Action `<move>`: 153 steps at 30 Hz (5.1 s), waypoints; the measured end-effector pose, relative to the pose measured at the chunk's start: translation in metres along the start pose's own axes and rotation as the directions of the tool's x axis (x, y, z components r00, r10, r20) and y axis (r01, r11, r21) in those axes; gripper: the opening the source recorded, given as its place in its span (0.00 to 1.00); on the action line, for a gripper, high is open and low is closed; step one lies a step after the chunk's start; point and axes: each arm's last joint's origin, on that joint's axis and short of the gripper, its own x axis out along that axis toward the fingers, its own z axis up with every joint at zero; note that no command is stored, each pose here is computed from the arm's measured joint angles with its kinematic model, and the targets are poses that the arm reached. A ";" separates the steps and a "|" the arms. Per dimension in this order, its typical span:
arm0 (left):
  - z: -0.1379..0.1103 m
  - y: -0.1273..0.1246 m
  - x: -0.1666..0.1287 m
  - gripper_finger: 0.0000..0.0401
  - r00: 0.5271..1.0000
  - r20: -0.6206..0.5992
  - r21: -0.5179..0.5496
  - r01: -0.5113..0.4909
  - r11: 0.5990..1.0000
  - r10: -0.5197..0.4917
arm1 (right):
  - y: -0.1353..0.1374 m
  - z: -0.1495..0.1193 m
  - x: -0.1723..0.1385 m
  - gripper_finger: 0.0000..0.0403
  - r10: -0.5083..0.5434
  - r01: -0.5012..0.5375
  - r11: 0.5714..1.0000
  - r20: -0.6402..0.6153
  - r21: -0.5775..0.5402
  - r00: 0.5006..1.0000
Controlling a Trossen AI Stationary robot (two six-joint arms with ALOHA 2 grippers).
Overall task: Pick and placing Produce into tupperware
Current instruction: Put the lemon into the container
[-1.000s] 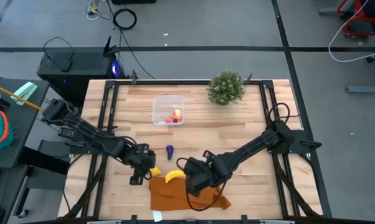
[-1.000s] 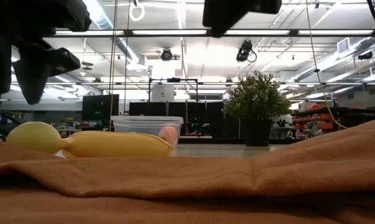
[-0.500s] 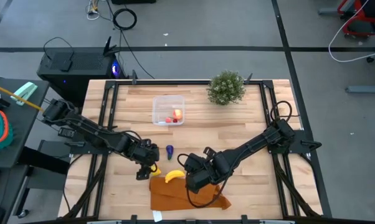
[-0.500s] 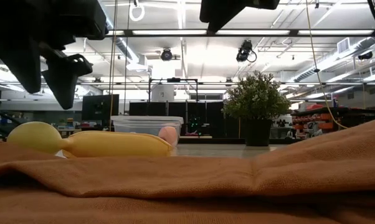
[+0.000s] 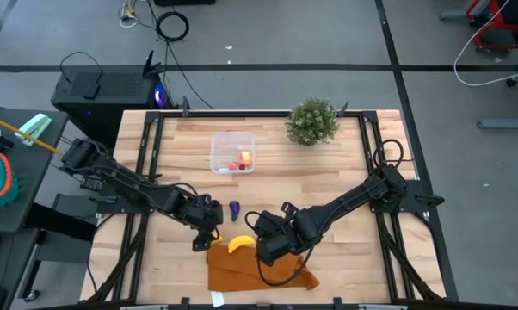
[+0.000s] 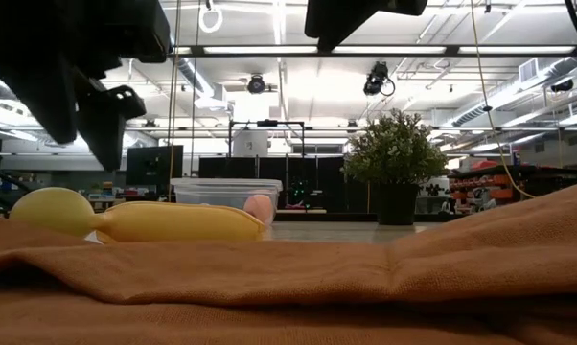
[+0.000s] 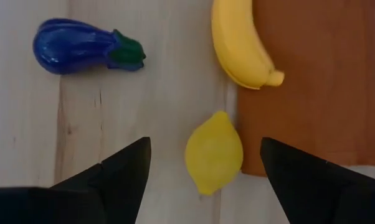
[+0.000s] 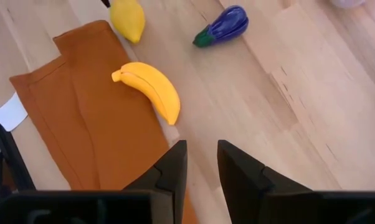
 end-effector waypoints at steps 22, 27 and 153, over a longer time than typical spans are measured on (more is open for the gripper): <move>-0.015 -0.020 0.039 0.77 0.995 -0.069 0.015 -0.073 0.997 0.074 | -0.001 0.000 0.000 0.24 -0.004 0.004 1.000 -0.004 -0.003 1.000; -0.014 -0.020 0.040 0.77 0.996 -0.057 0.019 -0.071 0.997 0.072 | -0.001 0.000 0.000 0.24 -0.004 0.004 1.000 -0.004 -0.002 1.000; 0.082 0.201 -0.115 0.54 0.891 0.112 -0.094 -0.431 0.898 0.439 | 0.000 0.003 0.000 0.24 -0.016 0.014 0.999 0.055 0.044 0.998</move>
